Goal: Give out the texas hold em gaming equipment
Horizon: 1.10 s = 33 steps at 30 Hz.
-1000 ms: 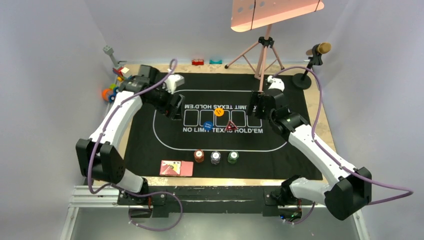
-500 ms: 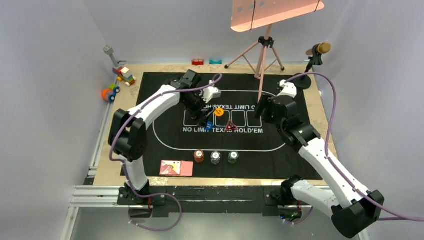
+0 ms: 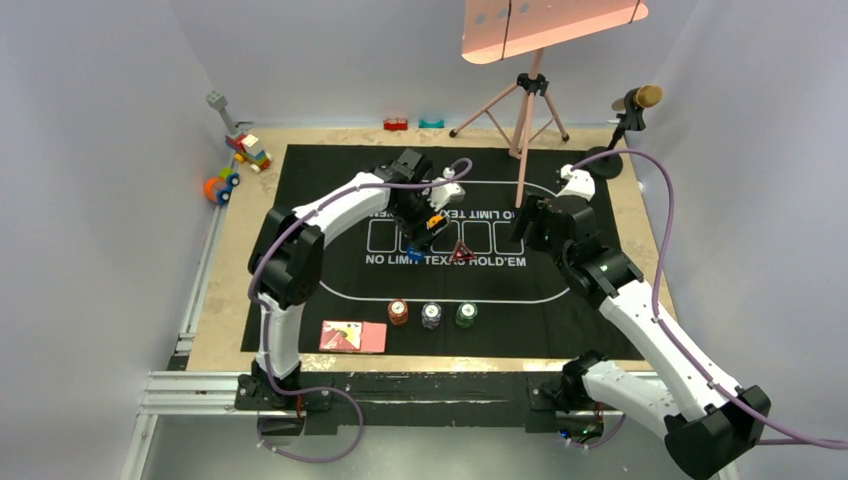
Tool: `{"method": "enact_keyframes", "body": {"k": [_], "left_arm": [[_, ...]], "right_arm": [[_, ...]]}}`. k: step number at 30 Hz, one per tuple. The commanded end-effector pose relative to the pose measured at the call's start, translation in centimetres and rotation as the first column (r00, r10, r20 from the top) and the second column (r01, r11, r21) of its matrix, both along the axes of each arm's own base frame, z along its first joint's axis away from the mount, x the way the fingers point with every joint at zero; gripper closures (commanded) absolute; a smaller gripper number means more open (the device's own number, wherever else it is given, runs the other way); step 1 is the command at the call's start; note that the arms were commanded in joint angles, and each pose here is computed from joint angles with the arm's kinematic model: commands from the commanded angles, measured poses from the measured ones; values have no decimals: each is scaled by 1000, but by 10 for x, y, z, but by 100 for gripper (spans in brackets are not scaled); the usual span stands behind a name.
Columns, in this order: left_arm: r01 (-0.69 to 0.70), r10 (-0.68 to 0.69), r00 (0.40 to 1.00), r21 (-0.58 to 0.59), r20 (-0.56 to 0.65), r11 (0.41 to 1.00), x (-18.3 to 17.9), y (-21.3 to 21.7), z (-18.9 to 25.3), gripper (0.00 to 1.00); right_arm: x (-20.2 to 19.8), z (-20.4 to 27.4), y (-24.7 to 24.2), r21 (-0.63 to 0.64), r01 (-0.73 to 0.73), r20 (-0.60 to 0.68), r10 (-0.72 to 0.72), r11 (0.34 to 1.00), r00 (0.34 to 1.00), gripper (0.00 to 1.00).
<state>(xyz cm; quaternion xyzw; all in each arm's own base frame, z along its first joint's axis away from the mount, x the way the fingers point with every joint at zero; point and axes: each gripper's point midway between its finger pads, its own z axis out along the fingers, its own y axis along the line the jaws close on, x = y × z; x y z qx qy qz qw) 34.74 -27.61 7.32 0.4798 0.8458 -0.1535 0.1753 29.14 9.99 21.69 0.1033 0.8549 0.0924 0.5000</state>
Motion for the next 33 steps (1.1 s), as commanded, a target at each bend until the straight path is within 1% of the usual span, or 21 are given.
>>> {"method": "enact_keyframes", "body": {"k": [1,4,9,12,16,19,28,31,33], "left_arm": [[-18,14,993,29,116,999,28,-10,2,14],[-19,12,995,67,103,998,27,-9,-11,16],[-16,7,994,80,109,997,26,-12,-18,16],[-15,5,994,90,111,996,24,-16,-23,23],[-25,6,991,141,134,990,20,-16,-33,31],[-14,-7,991,160,131,987,14,-18,-39,31],[-4,-18,991,167,132,986,17,-20,-50,31],[2,-24,992,172,125,985,16,-18,-53,35],[7,-27,993,166,117,986,15,-18,-54,39]], "right_arm": [[-1,15,1,34,5,34,-6,999,999,21],[-1,14,3,46,2,36,-4,999,999,21],[-1,12,4,48,-1,32,-1,999,999,21],[-1,11,3,44,-1,31,-1,999,1000,22],[-2,9,2,42,-1,31,-1,999,1000,21],[-2,9,3,41,-1,30,0,999,1000,22],[-1,11,4,45,-7,35,5,999,999,22],[0,13,4,44,-9,39,8,999,999,23],[0,15,4,44,-10,43,8,999,999,23]]}}
